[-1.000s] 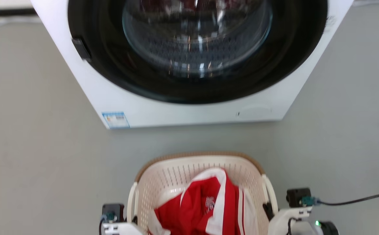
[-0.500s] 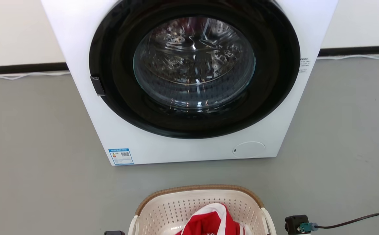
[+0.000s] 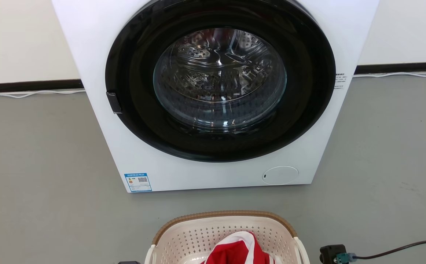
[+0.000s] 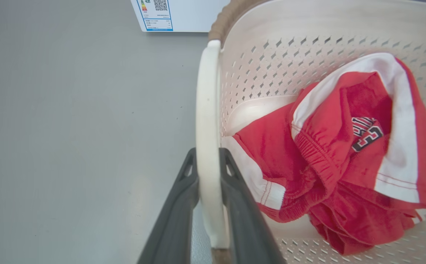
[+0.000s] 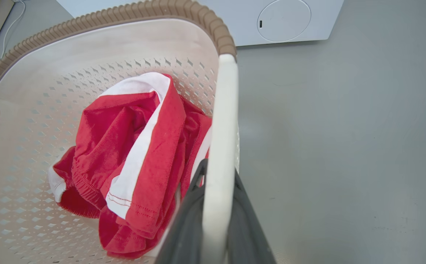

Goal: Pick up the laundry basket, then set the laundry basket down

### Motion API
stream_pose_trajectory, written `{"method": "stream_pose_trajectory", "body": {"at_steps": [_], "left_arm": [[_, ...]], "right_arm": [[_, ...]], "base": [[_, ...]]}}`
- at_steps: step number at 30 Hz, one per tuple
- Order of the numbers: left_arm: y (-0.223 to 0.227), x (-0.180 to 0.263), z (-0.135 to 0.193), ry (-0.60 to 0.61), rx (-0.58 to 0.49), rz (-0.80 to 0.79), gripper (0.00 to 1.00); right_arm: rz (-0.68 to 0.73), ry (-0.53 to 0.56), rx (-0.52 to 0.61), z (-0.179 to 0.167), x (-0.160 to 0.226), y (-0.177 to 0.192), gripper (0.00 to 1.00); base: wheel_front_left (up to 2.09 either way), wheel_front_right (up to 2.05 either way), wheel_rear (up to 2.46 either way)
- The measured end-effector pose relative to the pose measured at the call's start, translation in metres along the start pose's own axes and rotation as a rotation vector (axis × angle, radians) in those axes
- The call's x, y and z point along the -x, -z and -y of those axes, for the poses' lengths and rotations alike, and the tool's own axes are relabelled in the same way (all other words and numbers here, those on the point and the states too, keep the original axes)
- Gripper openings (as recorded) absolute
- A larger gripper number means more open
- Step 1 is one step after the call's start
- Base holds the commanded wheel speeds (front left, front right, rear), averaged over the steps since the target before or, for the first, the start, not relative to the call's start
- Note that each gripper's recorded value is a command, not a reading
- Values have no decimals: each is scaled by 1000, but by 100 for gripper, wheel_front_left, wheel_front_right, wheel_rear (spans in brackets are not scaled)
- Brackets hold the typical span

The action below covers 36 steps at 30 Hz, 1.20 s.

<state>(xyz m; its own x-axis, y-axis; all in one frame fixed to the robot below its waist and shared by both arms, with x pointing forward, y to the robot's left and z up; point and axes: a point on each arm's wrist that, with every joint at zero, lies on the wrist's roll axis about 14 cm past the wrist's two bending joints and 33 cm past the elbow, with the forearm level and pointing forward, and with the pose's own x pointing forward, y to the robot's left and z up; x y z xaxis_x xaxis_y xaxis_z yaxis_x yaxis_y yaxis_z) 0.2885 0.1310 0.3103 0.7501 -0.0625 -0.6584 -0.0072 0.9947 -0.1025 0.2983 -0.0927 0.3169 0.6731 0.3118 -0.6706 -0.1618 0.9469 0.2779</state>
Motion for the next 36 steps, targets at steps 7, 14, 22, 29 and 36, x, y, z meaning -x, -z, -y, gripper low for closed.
{"method": "stream_pose_trajectory", "body": {"at_steps": [7, 14, 22, 29, 36], "left_arm": [[1, 0, 1, 4, -9, -4, 0], [2, 0, 2, 5, -5, -8, 0], [4, 0, 3, 8, -5, -15, 0], [7, -1, 2, 8, -8, -27, 0], [12, -4, 2, 2, -4, -49, 0]], "right_arm": [[-6, 2, -4, 0, 1, 3, 0], [-7, 2, -8, 1, 2, 5, 0], [-15, -1, -4, 0, 2, 8, 0], [-22, -2, -12, 0, 1, 11, 0], [-37, 1, -28, 1, -3, 15, 0]], "base": [[0, 0, 0], [0, 0, 0], [0, 0, 0], [0, 0, 0], [0, 0, 0]]}}
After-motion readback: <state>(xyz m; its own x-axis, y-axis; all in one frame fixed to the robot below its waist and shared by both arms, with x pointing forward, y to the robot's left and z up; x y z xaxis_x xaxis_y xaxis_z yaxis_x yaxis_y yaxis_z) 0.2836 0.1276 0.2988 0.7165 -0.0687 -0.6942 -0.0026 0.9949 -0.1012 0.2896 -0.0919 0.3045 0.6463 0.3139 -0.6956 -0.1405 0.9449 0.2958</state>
